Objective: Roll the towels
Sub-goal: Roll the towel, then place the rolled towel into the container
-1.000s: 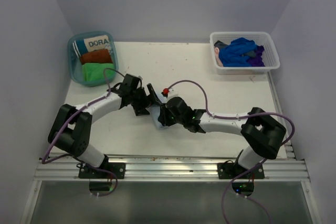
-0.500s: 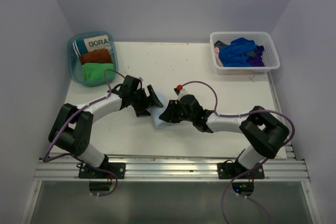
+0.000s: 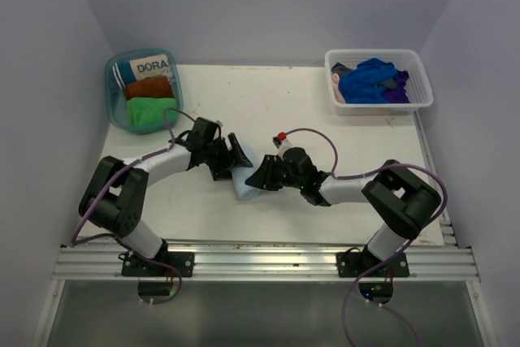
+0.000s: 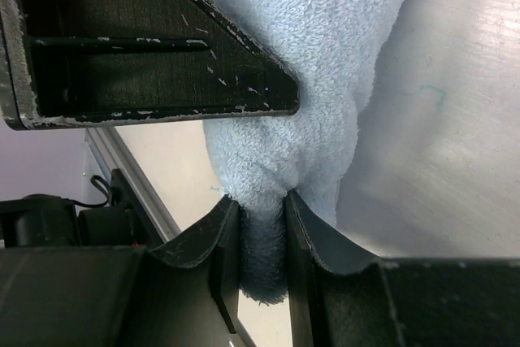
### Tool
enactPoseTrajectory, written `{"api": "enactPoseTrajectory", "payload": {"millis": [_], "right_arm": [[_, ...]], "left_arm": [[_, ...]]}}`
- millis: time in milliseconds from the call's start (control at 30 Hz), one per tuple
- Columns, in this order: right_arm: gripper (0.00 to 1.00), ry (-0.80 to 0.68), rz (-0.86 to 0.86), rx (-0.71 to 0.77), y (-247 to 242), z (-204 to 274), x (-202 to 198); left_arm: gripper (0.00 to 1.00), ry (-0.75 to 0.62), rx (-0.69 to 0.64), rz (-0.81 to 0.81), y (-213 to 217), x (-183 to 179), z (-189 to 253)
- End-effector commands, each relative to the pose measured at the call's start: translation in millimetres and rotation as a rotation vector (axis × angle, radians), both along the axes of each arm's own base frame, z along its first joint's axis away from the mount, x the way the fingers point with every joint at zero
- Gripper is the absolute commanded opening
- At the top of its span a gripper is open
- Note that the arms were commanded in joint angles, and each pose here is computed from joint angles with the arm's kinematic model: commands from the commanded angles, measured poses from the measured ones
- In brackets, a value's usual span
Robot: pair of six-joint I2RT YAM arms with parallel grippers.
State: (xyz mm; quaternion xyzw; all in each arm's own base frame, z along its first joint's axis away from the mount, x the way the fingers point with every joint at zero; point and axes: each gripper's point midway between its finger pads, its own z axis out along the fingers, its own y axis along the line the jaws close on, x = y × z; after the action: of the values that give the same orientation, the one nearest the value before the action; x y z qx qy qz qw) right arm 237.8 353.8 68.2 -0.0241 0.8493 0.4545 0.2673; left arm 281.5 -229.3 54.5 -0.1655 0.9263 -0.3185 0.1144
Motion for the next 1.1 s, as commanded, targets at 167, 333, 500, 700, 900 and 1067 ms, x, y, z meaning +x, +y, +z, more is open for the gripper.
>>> {"api": "enactPoseTrajectory", "payload": {"millis": [167,333,500,700,900,1067], "right_arm": [[0.25,0.029,0.014,0.020,0,-7,-3],[0.34,0.035,0.014,0.010,-3,-8,-3],[0.72,0.011,0.033,-0.068,-14,2,-2],[0.80,-0.148,-0.003,-0.222,-52,43,4],[0.83,-0.305,-0.169,-0.318,-109,93,19],[0.83,-0.335,-0.223,-0.370,-133,104,17]], "left_arm": [[0.57,-0.031,-0.014,-0.025,-10,6,-2],[0.42,-0.035,-0.011,-0.028,-14,10,1],[0.34,-0.071,0.024,-0.001,-8,17,19],[0.31,-0.111,0.052,0.021,-2,24,41],[0.30,-0.181,0.063,0.080,13,48,78],[0.31,-0.312,0.114,0.198,61,106,140]]}}
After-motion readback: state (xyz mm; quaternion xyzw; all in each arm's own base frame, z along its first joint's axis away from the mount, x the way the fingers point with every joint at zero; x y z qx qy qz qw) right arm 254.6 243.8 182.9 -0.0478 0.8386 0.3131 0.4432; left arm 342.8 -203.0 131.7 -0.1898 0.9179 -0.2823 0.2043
